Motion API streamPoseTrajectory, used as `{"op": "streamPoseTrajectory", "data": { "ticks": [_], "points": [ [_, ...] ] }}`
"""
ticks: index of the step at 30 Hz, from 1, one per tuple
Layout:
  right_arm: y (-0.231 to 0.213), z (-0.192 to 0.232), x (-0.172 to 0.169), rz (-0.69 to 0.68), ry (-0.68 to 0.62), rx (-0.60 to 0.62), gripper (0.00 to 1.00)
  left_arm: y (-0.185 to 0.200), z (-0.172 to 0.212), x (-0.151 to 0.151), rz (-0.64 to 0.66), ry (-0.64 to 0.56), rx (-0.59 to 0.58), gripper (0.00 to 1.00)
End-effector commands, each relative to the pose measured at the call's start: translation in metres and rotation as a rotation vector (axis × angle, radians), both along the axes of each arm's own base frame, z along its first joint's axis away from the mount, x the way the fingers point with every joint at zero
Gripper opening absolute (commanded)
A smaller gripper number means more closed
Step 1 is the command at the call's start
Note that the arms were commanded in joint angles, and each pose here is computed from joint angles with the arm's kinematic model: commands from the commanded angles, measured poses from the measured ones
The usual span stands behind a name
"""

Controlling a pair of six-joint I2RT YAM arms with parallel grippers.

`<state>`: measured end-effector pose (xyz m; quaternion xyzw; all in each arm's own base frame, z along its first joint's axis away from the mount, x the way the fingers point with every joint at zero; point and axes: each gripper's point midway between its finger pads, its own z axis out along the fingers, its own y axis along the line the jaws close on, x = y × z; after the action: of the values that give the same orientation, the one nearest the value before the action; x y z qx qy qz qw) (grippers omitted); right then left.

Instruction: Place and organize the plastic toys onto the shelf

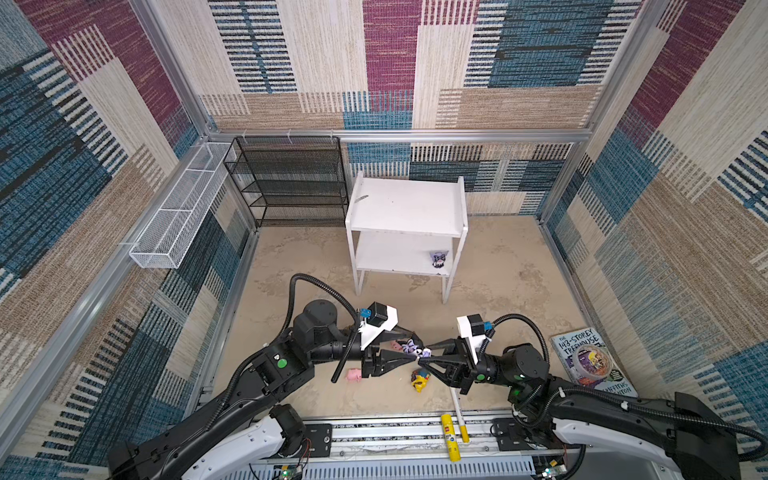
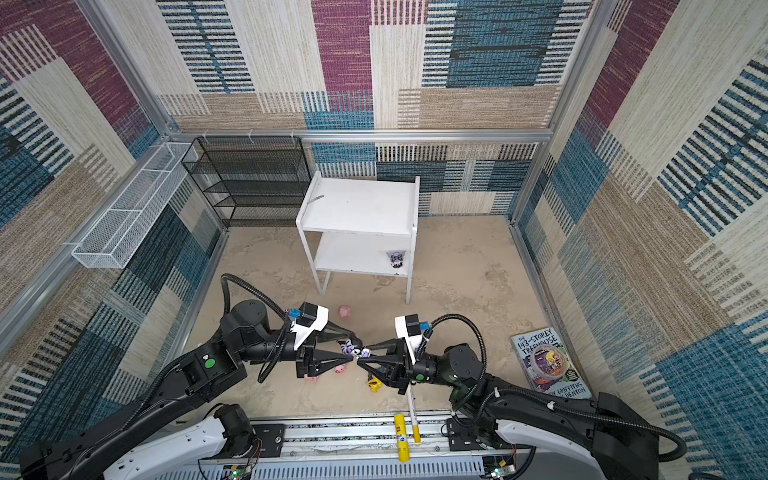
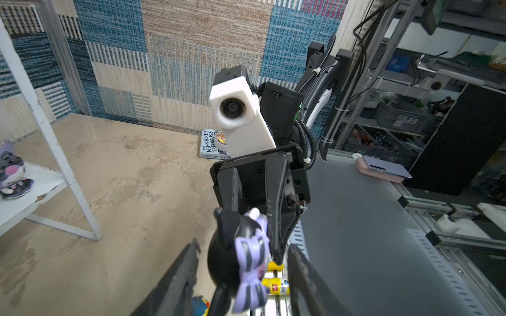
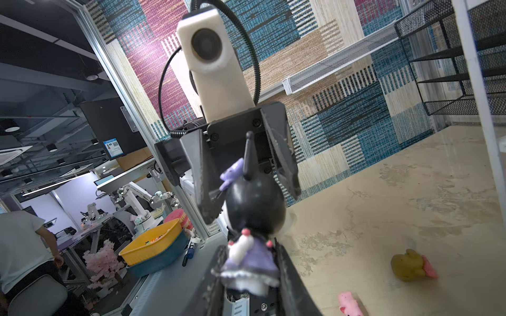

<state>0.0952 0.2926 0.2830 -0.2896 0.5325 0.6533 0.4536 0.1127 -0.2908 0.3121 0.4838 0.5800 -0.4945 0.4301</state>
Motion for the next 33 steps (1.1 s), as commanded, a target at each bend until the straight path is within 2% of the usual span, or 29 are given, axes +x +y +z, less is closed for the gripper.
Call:
{"op": "streamPoseTrajectory", "data": {
  "ticks": [1,3,8,12,22,27,33],
  "points": [
    [-0.009,0.015,-0.003,-0.005,-0.019,0.081,0.26,-0.007,0.020,-0.009,-0.082,0.025,-0.090,0.46],
    [-0.013,0.016,-0.002,-0.018,-0.016,0.096,0.26,-0.010,0.022,-0.009,-0.098,0.038,-0.110,0.42],
    [-0.023,0.020,-0.002,-0.049,-0.027,0.132,0.26,-0.017,0.021,-0.009,-0.135,0.070,-0.118,0.40],
    [-0.029,0.025,-0.002,-0.066,-0.037,0.151,0.26,-0.019,0.016,-0.005,-0.123,0.084,-0.105,0.50],
    [-0.033,0.025,0.002,-0.094,-0.024,0.168,0.26,-0.026,0.026,0.001,-0.115,0.084,-0.169,0.51],
    [-0.033,0.026,0.004,-0.105,-0.024,0.174,0.26,-0.034,0.023,0.003,-0.133,0.114,-0.171,0.46],
    [-0.033,0.024,0.007,-0.120,-0.021,0.170,0.26,-0.036,0.025,0.004,-0.128,0.107,-0.184,0.35]
  ]
}}
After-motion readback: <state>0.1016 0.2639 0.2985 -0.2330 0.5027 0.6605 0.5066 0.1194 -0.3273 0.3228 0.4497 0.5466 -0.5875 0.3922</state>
